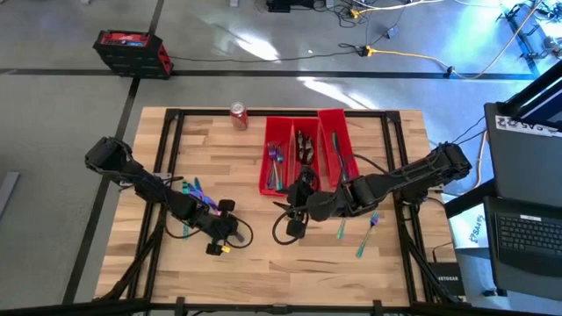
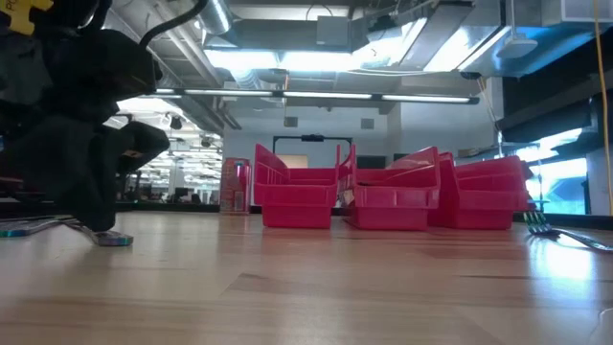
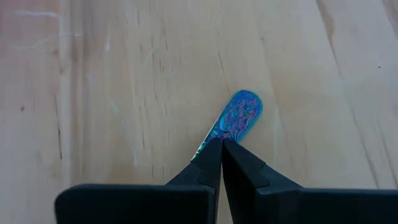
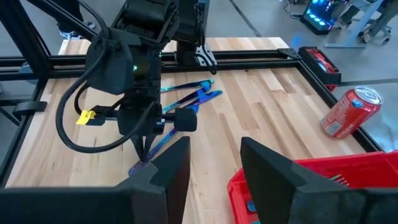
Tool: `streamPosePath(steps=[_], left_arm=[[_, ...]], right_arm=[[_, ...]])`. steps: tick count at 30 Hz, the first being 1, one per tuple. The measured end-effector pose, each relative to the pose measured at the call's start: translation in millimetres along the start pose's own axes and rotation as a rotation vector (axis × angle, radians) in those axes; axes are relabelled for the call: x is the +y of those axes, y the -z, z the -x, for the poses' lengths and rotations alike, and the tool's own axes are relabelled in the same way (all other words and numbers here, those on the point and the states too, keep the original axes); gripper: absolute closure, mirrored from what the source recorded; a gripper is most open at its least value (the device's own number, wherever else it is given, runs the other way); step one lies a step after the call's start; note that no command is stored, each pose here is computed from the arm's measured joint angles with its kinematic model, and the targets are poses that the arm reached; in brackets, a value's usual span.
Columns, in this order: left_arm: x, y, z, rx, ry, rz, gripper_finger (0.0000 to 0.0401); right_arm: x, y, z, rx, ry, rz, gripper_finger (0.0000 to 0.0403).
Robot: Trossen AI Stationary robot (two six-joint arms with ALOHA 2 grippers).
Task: Sort silverware
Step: Put the purple table knife into the right red bin
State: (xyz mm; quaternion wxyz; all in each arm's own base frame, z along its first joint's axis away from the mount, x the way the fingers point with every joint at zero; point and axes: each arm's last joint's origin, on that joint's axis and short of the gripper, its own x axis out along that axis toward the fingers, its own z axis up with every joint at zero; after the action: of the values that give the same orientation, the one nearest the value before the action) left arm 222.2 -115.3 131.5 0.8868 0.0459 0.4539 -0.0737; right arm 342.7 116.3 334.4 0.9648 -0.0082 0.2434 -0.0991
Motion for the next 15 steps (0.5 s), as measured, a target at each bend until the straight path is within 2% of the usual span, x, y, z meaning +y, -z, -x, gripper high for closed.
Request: streamPosePath(steps=[10,15], left_arm=[[0.6,-0.5,-0.4,0.002,0.021,0.033,0.0401],[2.7,-5.7,-0.9,-0.042,0.025,0.080,0.0401]], right_arm=[[1.3,0.6,0.0,0.011,-0.037,0.010,0.0276],[1.4,0.7,0.0,0.012,-0.041,0.010,0.0276]])
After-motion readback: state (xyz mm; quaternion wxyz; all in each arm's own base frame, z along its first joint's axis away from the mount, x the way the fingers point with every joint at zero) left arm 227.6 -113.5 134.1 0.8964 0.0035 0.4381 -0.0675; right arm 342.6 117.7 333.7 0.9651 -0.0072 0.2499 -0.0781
